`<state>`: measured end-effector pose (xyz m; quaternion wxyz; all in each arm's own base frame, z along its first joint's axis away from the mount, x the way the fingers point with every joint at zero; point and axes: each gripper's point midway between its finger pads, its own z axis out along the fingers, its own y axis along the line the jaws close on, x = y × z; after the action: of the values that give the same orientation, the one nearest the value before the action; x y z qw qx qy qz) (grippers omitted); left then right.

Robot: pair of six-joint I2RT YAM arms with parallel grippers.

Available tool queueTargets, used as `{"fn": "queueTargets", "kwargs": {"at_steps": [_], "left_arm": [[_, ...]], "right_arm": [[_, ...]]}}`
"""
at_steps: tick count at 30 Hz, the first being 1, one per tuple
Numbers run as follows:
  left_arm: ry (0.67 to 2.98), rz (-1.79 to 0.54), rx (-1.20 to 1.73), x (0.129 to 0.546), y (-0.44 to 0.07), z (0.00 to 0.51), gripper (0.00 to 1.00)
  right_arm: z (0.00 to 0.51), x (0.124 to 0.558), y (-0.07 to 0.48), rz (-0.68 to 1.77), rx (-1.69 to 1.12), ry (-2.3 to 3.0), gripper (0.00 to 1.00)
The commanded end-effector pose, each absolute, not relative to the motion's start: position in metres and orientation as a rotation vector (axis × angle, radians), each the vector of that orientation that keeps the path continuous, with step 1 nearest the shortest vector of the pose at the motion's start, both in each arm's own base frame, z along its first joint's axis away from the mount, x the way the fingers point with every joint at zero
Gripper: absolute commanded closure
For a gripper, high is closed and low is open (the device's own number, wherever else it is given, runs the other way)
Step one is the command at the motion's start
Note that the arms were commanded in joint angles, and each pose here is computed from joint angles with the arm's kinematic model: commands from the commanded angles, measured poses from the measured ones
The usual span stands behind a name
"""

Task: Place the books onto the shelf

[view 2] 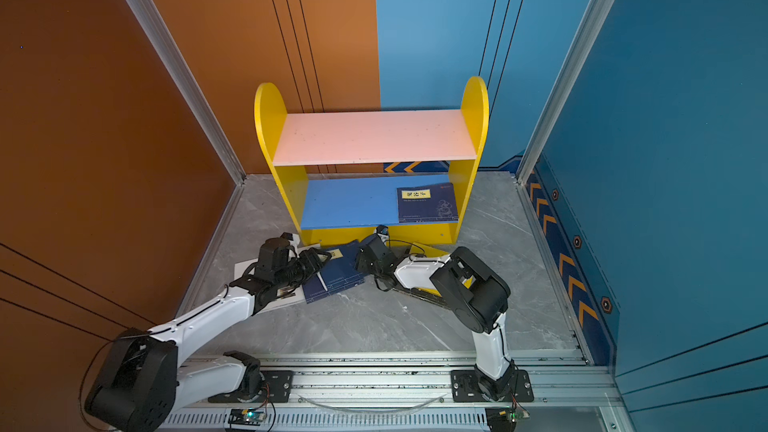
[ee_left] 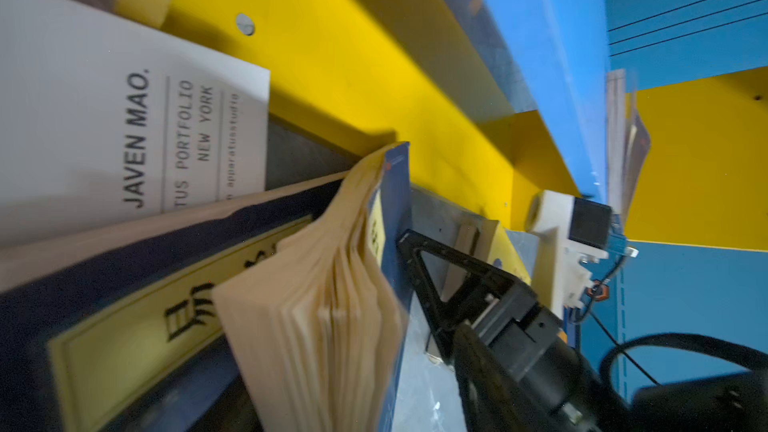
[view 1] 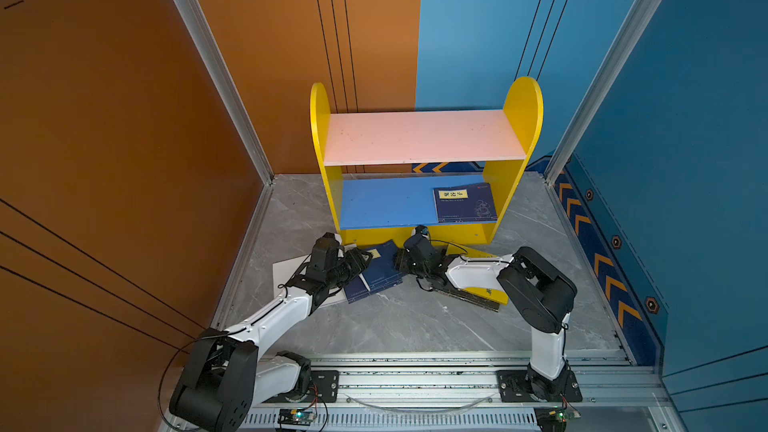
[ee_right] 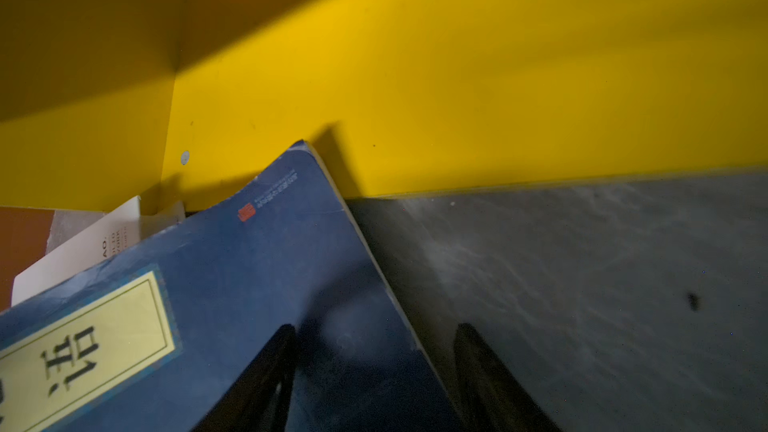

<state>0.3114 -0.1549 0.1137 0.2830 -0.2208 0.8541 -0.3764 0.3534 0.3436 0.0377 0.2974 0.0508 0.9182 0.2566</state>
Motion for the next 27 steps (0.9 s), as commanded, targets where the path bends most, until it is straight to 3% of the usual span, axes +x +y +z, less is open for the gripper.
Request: {"fn": "queueTargets", "kwargs": {"at_steps": [1, 10, 27], "left_arm": [[2.178, -1.165, -0.537, 0.314, -0.168, 0.145, 0.37], [2.119, -1.19, -0.566, 0.313, -0.164, 0.164, 0.33], [1.926, -1.359, -0.657, 0.322, -0.165, 0.196, 0.17]], "right_arm": [[0.016, 0.337, 0.347, 0.675, 0.112, 2.531, 0.38], [0.014, 0.336, 0.349, 0.684, 0.106, 2.539, 0.38], [0.012, 0.335, 0.354, 0.718, 0.097, 2.544, 0.39]]}}
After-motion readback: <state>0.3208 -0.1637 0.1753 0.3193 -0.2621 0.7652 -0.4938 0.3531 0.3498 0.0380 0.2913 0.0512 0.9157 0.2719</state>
